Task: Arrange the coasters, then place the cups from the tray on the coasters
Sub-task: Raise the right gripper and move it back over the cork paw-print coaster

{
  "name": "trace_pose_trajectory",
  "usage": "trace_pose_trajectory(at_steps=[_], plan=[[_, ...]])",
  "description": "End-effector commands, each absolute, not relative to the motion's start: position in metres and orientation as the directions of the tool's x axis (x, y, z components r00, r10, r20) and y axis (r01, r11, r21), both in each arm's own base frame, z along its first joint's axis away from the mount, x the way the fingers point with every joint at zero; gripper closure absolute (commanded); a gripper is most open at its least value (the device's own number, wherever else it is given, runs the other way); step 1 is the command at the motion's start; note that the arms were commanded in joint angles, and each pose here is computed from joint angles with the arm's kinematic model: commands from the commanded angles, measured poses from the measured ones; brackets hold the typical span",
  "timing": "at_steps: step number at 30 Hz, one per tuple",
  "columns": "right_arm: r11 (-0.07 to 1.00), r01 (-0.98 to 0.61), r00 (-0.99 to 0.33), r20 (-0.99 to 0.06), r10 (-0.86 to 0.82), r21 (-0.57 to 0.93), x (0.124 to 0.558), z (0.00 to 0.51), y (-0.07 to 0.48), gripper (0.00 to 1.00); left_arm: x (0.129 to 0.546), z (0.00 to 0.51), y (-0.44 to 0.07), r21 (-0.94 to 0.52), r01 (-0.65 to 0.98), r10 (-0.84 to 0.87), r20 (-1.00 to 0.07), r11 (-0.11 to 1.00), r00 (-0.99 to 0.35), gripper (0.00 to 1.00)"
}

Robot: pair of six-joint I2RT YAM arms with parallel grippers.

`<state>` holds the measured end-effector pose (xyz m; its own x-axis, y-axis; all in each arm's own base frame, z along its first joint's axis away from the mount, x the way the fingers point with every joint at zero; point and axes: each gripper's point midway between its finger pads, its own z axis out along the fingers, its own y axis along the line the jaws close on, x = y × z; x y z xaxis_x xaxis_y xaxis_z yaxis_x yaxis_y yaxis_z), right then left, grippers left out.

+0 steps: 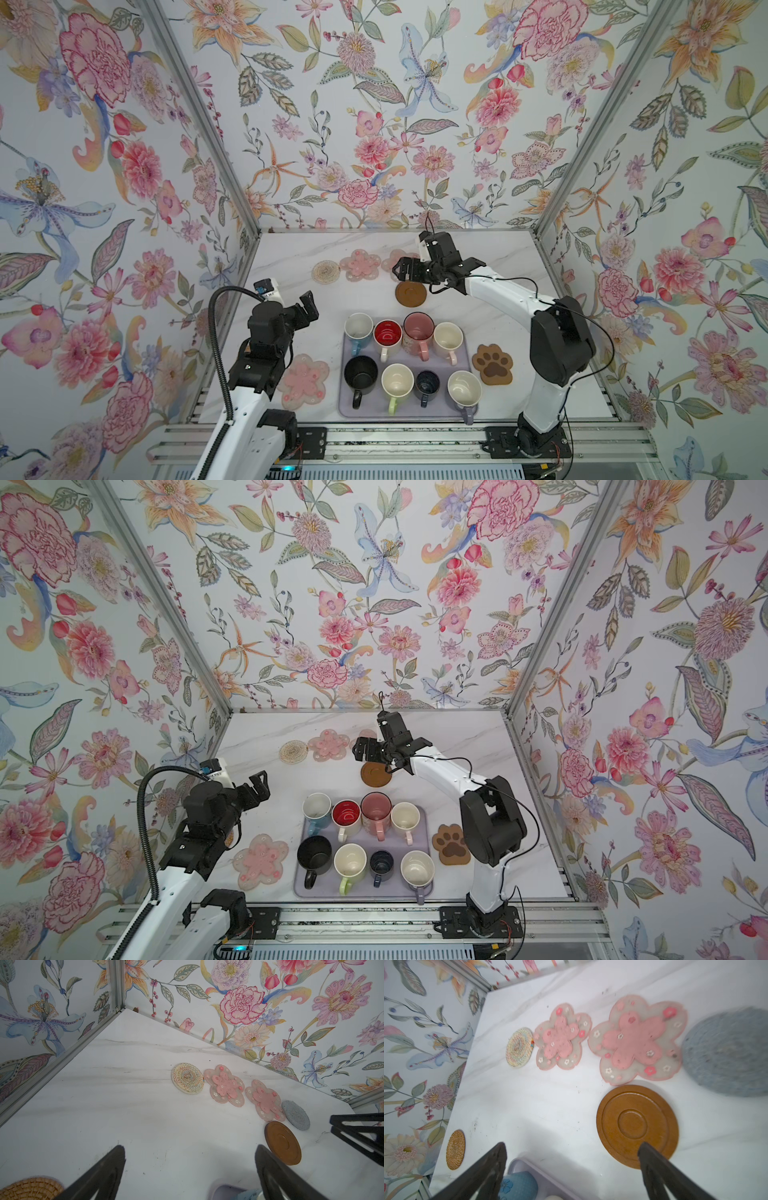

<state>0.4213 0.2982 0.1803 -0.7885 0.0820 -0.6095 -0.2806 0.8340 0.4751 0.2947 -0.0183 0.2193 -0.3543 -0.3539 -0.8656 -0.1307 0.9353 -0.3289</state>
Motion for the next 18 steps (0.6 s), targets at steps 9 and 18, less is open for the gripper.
trace_pose_trajectory(at_steps=[9,18], plan=[[0.941,0.001,-0.728,-0.645,0.233,0.339,0.340,0.176,0.129,0.01,0.288,0.217,-0.022,-0.336,-0.134,-0.361,-0.836,0.932,-0.415,0.01],[0.926,0.190,-0.716,-0.599,0.357,0.325,0.270,0.147,0.060,0.01,0.286,0.217,-0.025,-0.351,-0.111,-0.364,-0.834,0.930,-0.414,0.01]])
